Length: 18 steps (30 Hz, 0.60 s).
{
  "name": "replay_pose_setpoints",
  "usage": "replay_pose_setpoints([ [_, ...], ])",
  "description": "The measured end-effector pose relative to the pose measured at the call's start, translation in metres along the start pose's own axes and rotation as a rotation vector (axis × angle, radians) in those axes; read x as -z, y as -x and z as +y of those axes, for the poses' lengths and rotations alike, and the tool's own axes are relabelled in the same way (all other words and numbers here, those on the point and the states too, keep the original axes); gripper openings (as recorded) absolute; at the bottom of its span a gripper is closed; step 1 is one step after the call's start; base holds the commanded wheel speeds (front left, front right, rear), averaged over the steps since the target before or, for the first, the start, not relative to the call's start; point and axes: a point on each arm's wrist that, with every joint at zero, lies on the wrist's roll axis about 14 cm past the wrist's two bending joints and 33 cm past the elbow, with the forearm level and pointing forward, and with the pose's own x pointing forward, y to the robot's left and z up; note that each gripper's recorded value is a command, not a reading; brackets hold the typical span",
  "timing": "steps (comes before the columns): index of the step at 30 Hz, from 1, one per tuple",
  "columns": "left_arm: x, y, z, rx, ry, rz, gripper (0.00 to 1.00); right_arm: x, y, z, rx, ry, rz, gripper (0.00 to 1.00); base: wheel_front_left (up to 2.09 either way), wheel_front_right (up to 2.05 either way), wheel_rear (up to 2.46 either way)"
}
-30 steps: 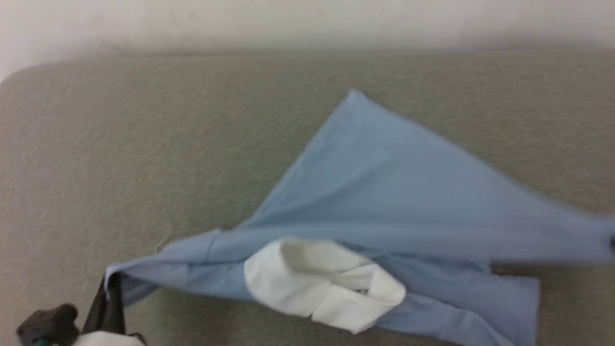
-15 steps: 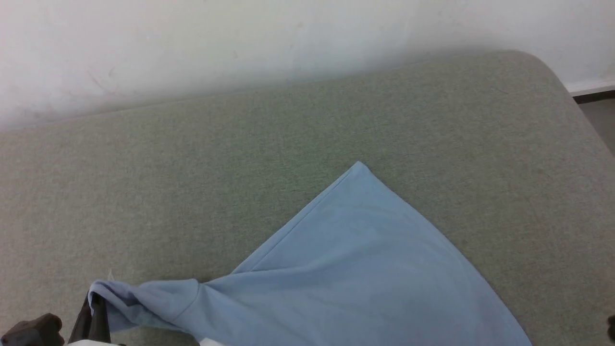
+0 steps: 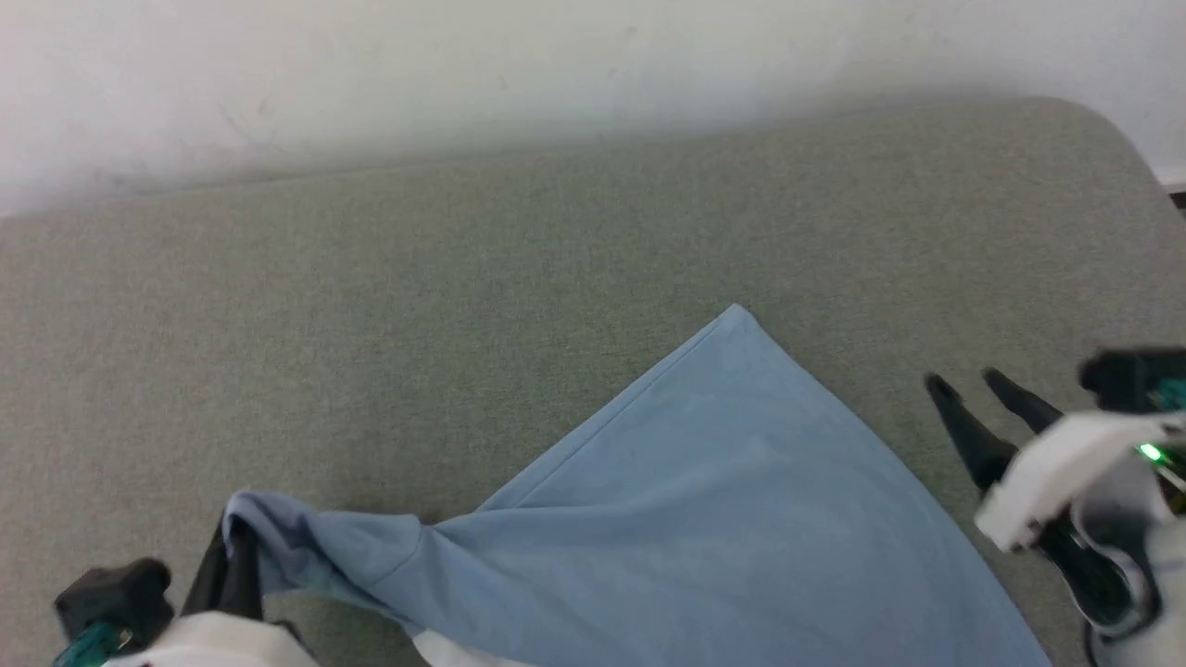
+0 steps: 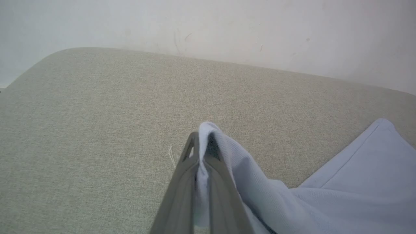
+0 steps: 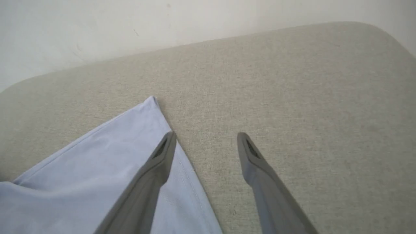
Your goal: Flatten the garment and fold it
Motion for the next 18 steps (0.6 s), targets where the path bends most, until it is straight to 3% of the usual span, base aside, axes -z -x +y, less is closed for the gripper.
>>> replay_pose_setpoints([
  [9,-0.009,-0.015,-0.021,0.052,0.028,-0.032,0.0,0.025,-0.09,0.064,-0.179,0.058,0.271,1.0,0.0,0.0,0.0],
  [18,-0.001,-0.032,-0.015,0.028,0.043,-0.031,0.0,0.069,-0.129,0.092,-0.256,0.217,0.618,1.0,0.0,0.0,0.0],
])
